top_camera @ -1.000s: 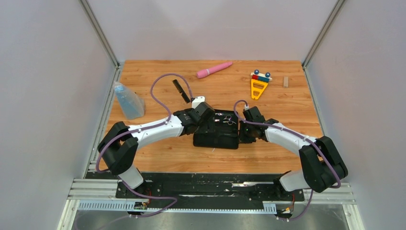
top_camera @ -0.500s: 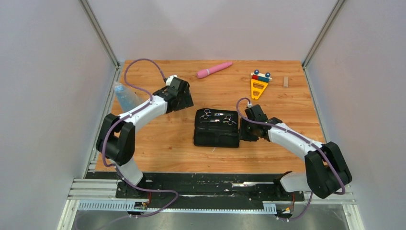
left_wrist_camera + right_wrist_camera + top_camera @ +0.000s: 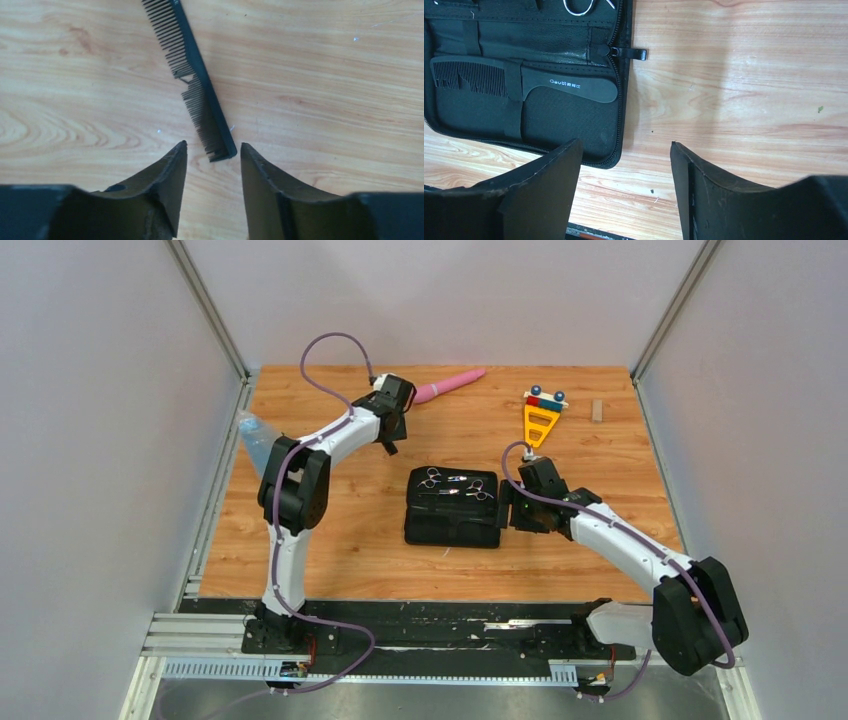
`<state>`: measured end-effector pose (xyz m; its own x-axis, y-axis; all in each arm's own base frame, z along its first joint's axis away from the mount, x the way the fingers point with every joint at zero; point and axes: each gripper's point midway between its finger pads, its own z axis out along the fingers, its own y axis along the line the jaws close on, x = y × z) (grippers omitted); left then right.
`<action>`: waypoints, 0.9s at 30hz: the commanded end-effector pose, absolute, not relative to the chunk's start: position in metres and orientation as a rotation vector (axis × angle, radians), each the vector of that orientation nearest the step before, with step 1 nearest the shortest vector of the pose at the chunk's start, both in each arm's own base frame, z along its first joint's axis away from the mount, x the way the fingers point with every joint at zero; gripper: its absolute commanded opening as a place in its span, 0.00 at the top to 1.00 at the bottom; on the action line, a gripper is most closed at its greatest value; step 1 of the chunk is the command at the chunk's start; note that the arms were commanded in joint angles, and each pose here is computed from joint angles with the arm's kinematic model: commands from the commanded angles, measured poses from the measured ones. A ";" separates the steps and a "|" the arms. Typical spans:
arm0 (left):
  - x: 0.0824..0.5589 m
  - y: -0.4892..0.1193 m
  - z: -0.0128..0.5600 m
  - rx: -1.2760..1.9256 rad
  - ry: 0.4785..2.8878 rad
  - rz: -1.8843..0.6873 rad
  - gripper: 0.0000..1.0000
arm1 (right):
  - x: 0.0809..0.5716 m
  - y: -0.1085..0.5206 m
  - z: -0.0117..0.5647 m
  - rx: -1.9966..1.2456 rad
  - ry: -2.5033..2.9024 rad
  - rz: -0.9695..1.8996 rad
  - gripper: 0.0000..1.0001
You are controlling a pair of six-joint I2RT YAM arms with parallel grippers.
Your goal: Sort the hair-cutting tools
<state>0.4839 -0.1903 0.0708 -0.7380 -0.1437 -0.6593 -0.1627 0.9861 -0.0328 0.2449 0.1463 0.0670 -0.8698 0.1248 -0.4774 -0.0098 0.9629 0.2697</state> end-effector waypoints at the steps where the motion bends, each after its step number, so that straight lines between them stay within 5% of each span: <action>1: 0.507 -0.194 0.079 -0.133 2.378 0.052 0.52 | 0.250 0.144 0.079 0.080 2.562 0.356 0.33; 18: 0.480 -0.198 0.024 -0.131 2.572 -0.017 0.55 | 0.249 0.142 0.079 0.091 2.571 0.348 0.32; 27: 0.419 -0.184 0.010 -0.134 2.701 -0.042 0.69 | 0.250 0.144 0.080 0.089 2.568 0.355 0.32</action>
